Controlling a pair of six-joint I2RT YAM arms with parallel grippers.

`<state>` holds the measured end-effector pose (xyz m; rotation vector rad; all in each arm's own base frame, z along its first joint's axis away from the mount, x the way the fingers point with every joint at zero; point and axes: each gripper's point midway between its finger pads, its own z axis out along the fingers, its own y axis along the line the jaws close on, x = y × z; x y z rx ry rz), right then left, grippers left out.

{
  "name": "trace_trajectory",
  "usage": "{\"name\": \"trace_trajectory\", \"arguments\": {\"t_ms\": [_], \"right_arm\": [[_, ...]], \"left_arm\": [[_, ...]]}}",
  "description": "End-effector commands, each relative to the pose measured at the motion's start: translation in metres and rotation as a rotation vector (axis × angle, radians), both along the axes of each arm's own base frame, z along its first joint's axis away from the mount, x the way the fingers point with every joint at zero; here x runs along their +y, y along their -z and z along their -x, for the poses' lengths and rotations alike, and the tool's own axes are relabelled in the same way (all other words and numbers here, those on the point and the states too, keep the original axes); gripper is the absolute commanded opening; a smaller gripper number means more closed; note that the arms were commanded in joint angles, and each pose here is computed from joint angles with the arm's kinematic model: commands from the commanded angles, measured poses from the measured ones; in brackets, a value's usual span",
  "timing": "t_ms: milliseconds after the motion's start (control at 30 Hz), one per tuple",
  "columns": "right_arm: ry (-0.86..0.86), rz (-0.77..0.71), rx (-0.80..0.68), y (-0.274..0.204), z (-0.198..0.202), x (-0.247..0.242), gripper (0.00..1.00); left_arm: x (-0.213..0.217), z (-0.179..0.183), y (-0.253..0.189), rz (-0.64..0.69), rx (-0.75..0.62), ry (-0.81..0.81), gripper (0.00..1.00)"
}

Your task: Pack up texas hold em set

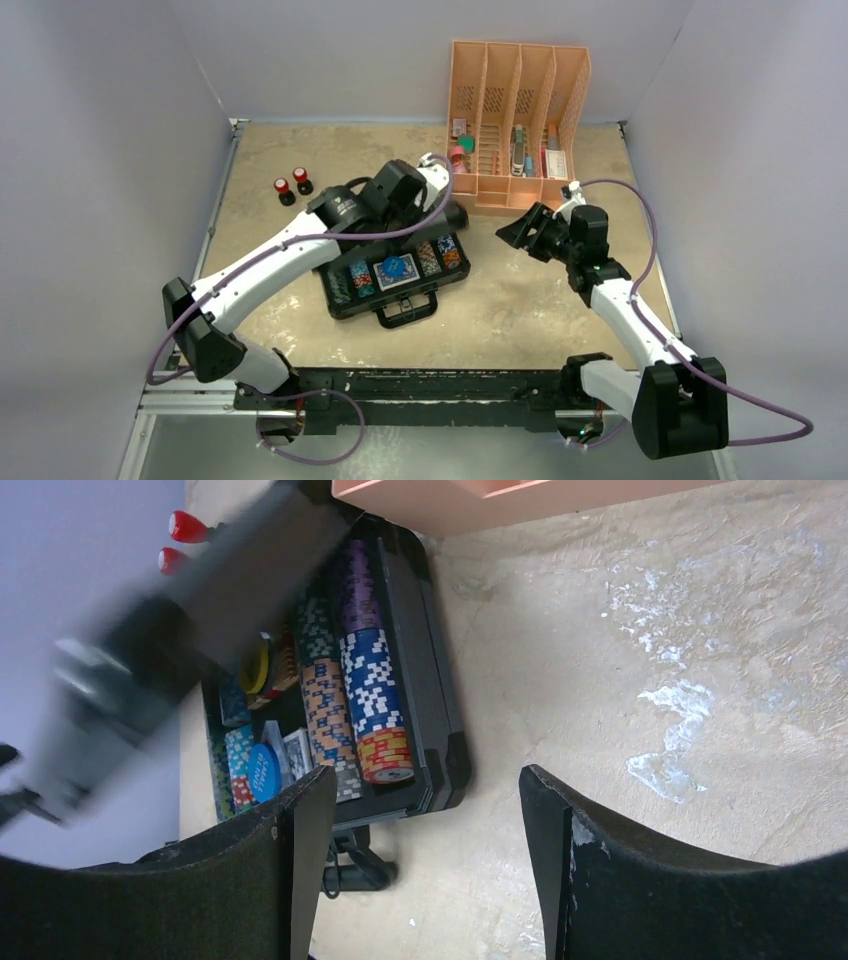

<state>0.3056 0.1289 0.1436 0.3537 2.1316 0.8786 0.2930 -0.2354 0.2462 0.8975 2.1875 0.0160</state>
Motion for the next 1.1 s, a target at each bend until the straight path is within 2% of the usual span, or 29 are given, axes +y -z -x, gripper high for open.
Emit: {"name": "trace_trajectory", "arguments": {"t_ms": [0,133,200,300,467,600,800,1067], "right_arm": [[-0.018,0.016,-0.065,-0.012,-0.002,0.0,0.7],[-0.08,0.049,-0.092,-0.015,0.001,0.004,0.7],[-0.126,0.058,-0.101,-0.016,0.003,0.008,0.7],[-0.203,0.079,-0.116,-0.018,0.008,0.022,0.69],[-0.3,0.114,-0.135,-0.014,0.027,0.057,0.67],[-0.399,0.1,-0.158,-0.001,0.054,0.072,0.68],[-0.631,0.092,-0.209,0.02,0.103,0.103,0.77],[-0.779,0.064,-0.21,0.04,0.135,0.161,0.82]], "left_arm": [[-0.032,0.036,0.012,0.314,0.173,-0.029,0.35],[-0.044,0.058,-0.018,0.524,0.175,0.031,0.38],[-0.044,0.06,-0.029,0.605,0.146,0.016,0.4],[-0.037,0.053,-0.022,0.663,0.104,-0.075,0.42],[0.003,0.029,0.03,0.541,0.022,-0.35,0.41],[0.03,0.025,0.07,0.41,0.009,-0.487,0.39],[0.045,0.036,0.116,0.282,0.075,-0.53,0.32],[0.06,0.044,0.136,0.231,0.083,-0.578,0.24]]}}
